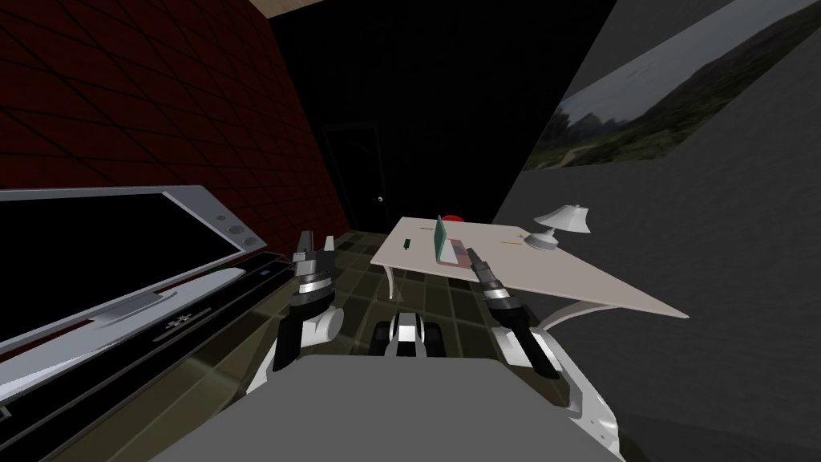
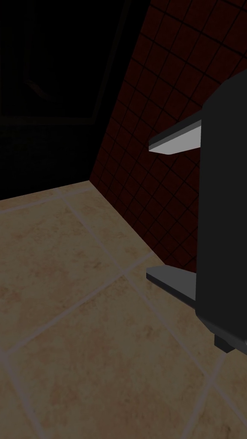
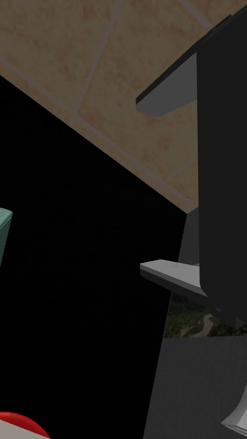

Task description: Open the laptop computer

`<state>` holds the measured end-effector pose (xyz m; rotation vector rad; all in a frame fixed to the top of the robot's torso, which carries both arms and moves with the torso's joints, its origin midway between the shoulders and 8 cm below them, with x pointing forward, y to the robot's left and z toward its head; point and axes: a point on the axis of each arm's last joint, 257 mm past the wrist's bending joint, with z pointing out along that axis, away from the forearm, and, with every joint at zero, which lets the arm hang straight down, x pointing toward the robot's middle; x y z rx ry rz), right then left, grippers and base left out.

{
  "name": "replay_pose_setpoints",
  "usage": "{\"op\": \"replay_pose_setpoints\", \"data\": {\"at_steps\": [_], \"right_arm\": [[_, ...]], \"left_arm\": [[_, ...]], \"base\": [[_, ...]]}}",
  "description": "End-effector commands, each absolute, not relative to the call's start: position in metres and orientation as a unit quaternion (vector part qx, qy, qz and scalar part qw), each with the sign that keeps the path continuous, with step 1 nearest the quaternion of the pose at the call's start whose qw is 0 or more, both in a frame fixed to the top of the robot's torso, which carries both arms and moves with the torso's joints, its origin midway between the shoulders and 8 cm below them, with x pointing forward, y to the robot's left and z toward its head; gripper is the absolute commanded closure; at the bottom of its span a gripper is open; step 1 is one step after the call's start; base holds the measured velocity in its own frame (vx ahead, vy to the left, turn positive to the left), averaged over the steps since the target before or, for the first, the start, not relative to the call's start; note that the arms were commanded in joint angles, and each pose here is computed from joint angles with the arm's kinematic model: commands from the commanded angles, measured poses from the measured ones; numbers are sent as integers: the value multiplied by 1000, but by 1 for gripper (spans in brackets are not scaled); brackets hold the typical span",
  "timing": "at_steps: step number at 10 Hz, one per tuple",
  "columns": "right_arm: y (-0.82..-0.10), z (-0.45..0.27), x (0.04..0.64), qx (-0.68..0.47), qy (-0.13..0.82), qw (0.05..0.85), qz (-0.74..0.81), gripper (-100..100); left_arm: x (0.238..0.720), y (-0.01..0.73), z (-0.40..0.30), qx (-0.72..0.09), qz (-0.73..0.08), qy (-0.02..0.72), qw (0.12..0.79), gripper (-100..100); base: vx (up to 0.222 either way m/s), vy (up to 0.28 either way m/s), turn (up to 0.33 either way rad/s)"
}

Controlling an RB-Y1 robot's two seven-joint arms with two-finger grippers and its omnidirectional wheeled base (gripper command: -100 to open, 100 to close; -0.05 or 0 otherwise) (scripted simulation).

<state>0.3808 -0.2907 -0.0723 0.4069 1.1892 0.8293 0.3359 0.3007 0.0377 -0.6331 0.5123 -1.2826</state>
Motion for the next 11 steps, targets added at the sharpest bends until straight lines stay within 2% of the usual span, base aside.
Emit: {"op": "replay_pose_setpoints", "data": {"at_steps": [1, 11], "right_arm": [[-313, -95, 379, 152, 588, 735, 302, -100], [-423, -150, 367, -8, 716, 697, 19, -100]], "left_arm": [[336, 301, 38, -287, -581, 232, 725, 0], [336, 301, 38, -287, -581, 232, 725, 0]], "base": [[68, 142, -15], [67, 162, -17]]}}
